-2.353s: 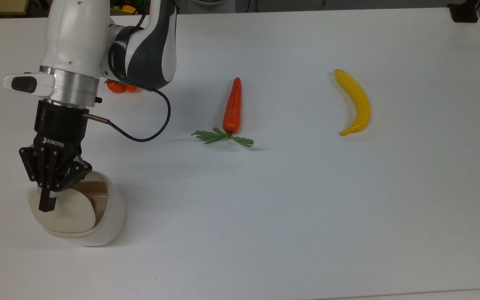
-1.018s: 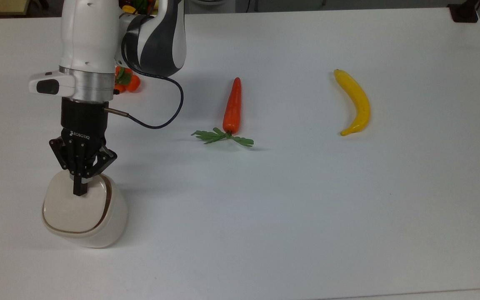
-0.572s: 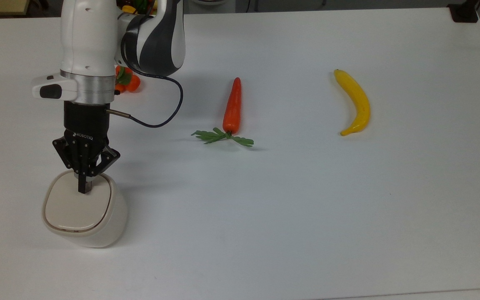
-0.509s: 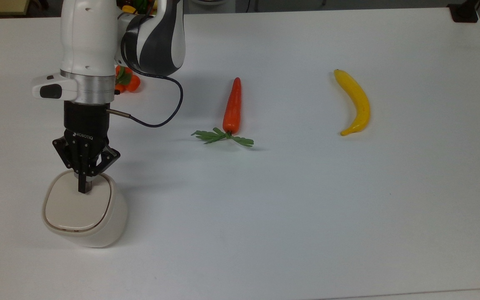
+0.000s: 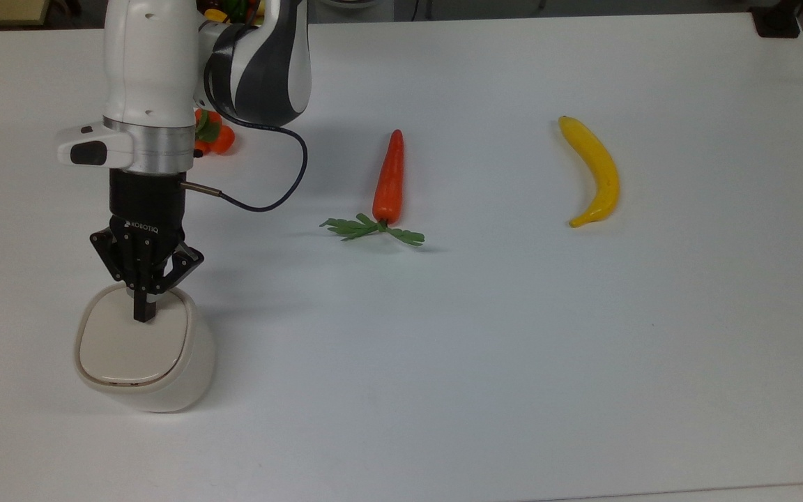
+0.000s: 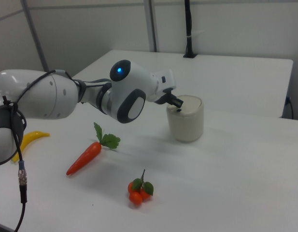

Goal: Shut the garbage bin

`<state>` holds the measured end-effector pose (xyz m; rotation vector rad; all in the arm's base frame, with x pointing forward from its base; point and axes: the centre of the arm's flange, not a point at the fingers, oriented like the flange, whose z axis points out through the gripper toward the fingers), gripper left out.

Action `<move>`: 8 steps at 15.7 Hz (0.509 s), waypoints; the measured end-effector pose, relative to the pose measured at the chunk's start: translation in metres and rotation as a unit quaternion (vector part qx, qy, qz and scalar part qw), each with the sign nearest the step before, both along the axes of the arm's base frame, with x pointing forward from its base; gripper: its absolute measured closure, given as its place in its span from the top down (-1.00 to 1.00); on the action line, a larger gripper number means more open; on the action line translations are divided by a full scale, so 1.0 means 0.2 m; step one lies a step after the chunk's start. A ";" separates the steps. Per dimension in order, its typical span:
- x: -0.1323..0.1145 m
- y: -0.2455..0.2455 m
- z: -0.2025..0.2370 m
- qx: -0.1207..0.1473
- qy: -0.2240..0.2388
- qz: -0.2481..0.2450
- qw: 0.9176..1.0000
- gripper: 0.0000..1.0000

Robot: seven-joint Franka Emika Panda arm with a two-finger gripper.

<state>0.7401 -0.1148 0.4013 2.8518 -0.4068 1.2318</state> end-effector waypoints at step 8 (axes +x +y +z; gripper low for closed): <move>-0.08 0.04 0.27 0.023 0.069 0.012 0.997 -0.98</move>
